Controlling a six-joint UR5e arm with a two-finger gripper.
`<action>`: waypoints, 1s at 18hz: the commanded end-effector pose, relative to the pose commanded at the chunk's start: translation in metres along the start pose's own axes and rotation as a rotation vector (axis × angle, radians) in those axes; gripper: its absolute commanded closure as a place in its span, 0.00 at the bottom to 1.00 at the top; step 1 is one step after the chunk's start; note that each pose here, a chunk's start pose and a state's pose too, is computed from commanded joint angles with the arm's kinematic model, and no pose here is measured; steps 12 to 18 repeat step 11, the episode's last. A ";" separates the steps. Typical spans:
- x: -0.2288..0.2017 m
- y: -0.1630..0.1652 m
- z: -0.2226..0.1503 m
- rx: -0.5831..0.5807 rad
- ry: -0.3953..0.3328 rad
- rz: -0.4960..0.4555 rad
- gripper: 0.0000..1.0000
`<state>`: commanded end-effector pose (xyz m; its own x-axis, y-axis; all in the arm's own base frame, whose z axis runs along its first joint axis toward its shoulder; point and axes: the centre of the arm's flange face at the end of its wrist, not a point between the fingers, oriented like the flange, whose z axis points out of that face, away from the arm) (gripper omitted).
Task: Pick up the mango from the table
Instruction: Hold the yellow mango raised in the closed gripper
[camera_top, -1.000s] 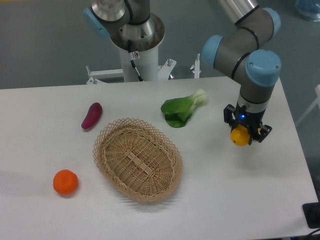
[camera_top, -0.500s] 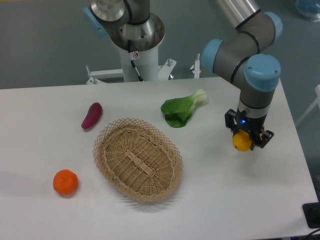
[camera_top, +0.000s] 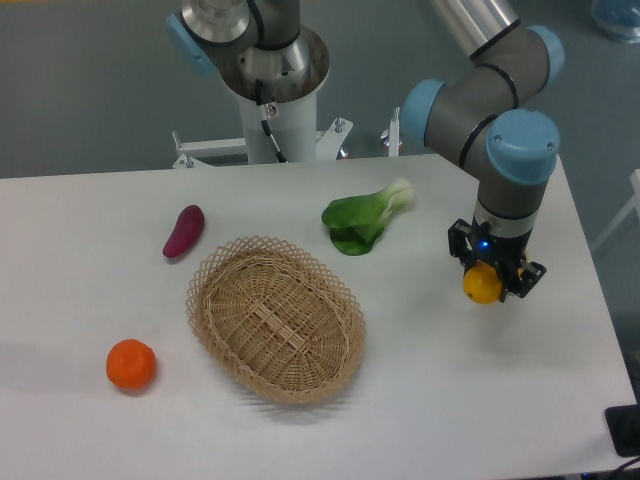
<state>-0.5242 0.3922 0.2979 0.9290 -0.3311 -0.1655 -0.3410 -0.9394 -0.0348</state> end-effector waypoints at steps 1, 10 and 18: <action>0.000 0.001 0.000 0.000 0.000 -0.003 0.54; 0.000 0.001 -0.001 0.000 -0.002 -0.006 0.54; 0.000 0.001 0.000 0.000 0.000 -0.008 0.54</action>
